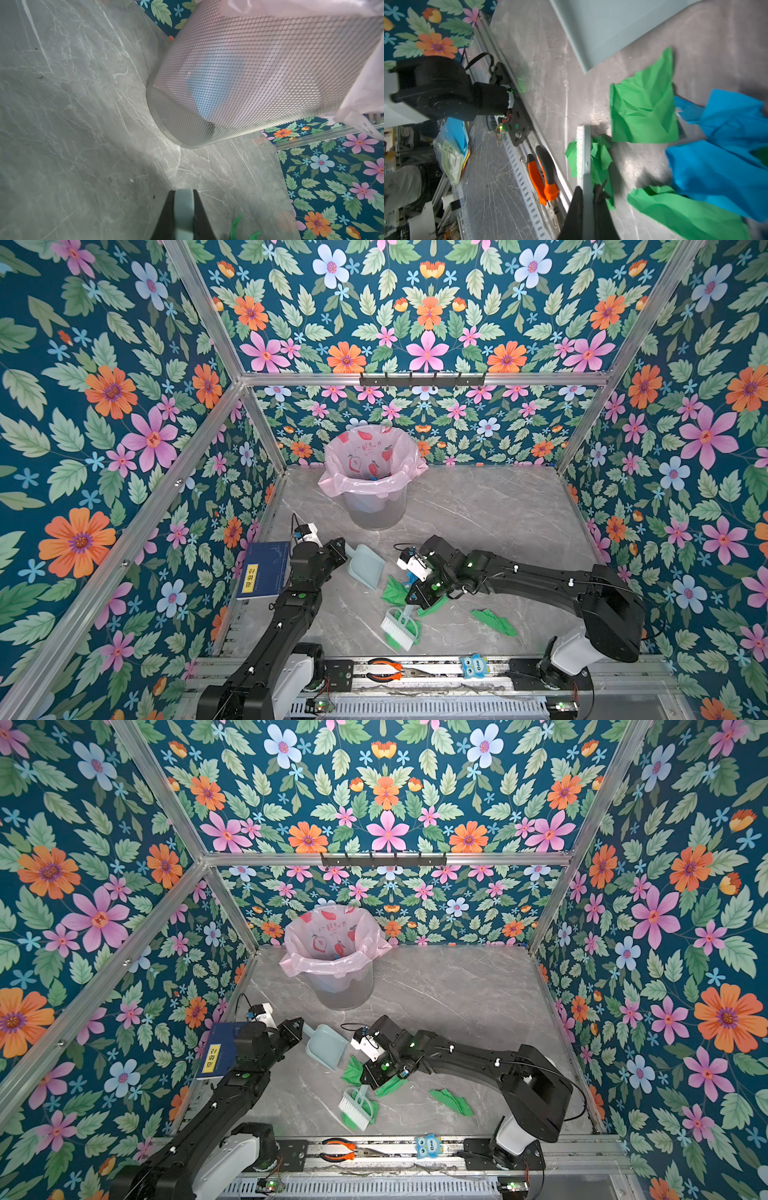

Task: Sweep away the paper scraps from the table
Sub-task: 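Move the brush in the right gripper out beyond the scrap pile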

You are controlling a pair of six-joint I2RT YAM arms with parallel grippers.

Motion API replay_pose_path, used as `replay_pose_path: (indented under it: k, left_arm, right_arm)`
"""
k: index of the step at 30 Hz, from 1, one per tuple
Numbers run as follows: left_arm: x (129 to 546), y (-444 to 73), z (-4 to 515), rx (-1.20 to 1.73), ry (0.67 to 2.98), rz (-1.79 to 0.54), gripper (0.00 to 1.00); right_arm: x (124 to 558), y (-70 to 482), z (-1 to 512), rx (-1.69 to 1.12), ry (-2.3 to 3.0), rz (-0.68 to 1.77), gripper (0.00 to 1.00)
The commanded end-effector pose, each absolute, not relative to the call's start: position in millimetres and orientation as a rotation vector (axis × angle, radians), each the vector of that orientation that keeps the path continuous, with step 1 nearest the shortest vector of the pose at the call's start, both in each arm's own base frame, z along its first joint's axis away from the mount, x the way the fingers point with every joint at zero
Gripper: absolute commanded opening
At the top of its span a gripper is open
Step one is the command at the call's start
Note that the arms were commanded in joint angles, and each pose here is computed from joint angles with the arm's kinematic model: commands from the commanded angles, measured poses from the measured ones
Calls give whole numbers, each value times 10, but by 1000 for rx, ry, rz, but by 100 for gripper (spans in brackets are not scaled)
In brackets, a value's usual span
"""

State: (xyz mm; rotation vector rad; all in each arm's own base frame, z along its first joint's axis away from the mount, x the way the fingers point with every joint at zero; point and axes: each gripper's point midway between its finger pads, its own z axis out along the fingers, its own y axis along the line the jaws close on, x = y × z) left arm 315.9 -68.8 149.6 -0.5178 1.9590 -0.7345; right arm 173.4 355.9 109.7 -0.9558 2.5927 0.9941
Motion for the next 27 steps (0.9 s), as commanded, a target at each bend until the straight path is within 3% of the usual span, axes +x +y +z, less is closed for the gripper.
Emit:
replay_pose_path:
  k: [1,14,17,21,27]
  left_arm:
    - [3194,-710,1586,-501,1923,-759,0]
    - [3198,-721,1575,-502,1919,-771,0]
    - [3206,-725,1578,-501,1918,-773,0]
    - [3203,-734,1622,-493,1914,-778,0]
    - [3188,-743,1674,-486,1904,-789,0]
  right_arm:
    - [1973,3308,1029,-889,2602,816,0]
    - [2840,2764,1234,-732,2521,411,0]
    - [2948,2796,1393,-732,2489,418,0]
    - [2734,2792,1688,-770,2505,510,0]
    - [2131,2306,2153,-681,2531,575,0]
